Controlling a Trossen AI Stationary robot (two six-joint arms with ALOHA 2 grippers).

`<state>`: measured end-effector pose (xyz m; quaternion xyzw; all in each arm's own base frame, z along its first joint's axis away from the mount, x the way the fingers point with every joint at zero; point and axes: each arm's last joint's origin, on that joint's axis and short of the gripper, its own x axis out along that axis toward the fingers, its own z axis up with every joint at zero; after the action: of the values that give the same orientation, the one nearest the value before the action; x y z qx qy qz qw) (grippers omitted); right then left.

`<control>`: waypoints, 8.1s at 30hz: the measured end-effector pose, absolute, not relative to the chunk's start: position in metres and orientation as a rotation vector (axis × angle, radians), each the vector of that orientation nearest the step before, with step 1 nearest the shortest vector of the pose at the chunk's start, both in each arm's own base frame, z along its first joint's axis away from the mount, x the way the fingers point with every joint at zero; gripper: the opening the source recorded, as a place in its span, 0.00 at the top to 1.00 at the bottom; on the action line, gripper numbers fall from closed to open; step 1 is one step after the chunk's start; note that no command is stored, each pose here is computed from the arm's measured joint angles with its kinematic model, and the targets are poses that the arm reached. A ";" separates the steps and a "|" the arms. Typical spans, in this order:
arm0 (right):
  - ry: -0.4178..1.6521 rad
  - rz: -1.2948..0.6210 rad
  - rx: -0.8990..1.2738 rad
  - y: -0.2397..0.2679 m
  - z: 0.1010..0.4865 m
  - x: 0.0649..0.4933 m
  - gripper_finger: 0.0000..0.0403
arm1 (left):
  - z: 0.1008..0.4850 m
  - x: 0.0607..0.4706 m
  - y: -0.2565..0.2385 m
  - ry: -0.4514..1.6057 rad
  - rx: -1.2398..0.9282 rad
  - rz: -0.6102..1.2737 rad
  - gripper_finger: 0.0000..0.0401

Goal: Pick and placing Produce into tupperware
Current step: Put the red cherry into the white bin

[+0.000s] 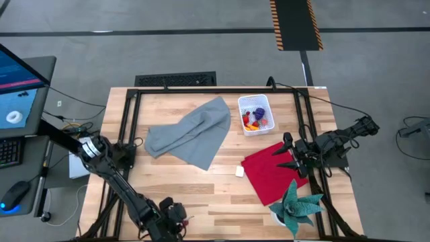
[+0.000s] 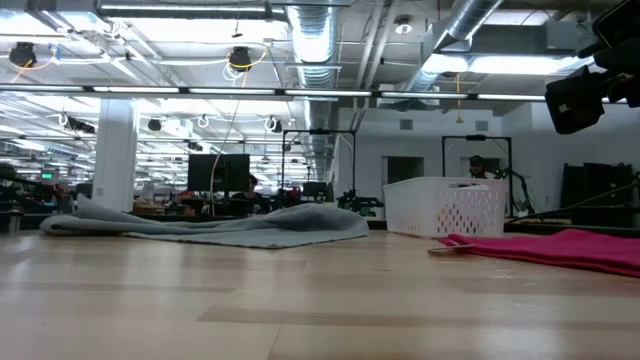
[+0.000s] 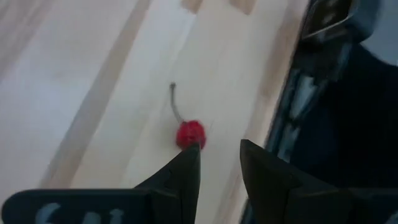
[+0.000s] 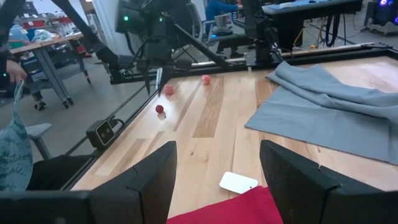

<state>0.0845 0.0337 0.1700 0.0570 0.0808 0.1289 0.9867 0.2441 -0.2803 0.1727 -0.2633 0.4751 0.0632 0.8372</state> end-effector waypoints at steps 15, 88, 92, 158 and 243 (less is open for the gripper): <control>0.162 0.259 0.115 0.034 0.170 0.085 0.37 | 0.144 0.252 -0.288 1.034 -0.533 0.135 0.67; 0.162 0.260 0.115 0.034 0.170 0.084 0.37 | 0.148 0.321 -0.218 1.119 -0.125 0.069 0.67; 0.162 0.260 0.115 0.034 0.170 0.084 0.37 | 0.151 0.323 -0.220 1.119 -0.115 0.051 0.67; 0.162 0.259 0.115 0.034 0.170 0.085 0.37 | 0.182 0.265 -0.224 1.263 0.656 -0.363 0.61; 0.162 0.259 0.115 0.034 0.170 0.085 0.37 | 0.188 0.333 -0.192 1.250 0.794 -0.254 0.84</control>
<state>0.0845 0.0337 0.1701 0.0571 0.0807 0.1289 0.9867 0.3325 -0.1919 0.1875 0.3606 0.5677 -0.1156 0.7309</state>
